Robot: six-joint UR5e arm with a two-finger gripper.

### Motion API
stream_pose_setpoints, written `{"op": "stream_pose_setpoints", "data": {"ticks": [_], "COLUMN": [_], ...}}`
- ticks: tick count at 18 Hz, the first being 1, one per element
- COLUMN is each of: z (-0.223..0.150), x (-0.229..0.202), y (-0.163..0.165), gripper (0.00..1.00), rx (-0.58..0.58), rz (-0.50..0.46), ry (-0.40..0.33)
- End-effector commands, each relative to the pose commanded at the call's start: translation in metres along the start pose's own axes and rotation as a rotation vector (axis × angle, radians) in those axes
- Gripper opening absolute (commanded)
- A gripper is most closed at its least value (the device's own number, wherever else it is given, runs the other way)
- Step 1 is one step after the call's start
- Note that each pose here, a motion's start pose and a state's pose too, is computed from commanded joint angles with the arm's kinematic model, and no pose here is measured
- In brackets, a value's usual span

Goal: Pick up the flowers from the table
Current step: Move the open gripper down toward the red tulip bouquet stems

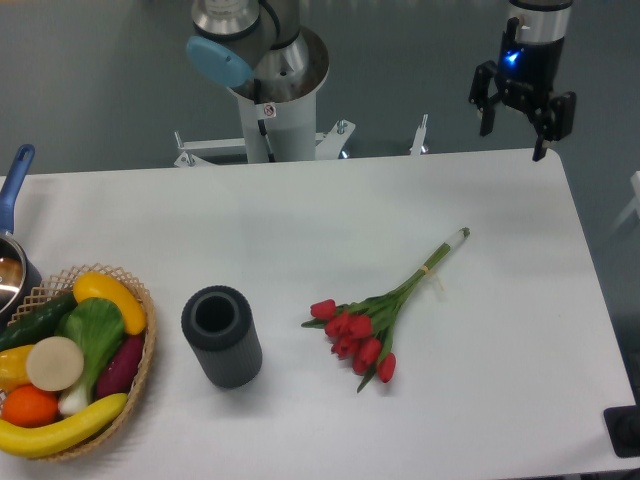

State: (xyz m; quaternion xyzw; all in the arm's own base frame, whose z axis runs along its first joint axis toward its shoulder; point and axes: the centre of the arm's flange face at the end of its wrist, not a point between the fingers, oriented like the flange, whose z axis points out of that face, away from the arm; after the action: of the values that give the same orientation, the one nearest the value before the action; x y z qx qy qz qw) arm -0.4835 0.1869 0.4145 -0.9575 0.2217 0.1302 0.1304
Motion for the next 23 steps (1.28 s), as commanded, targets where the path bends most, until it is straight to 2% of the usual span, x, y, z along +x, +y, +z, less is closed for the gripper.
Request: {"op": "stream_pose_setpoints", "data": {"ticks": [6,12,18,21,23], "z": [0.001,0.019,0.062,0.096,0.12], "x": [-0.001,0.0,-0.001,0.001,-0.002], "y": [-0.005,-0.032,-0.075,-0.088,-0.102], "gripper": [1.0,1.0,1.0,1.0,1.0], "rx": [0.019,0.036,0.062,0.072,0.075], "rz": [-0.007,-0.207,-0.262,-0.27,-0.281], "ry": [-0.005,0.028,0.115,0.18,0.193]}}
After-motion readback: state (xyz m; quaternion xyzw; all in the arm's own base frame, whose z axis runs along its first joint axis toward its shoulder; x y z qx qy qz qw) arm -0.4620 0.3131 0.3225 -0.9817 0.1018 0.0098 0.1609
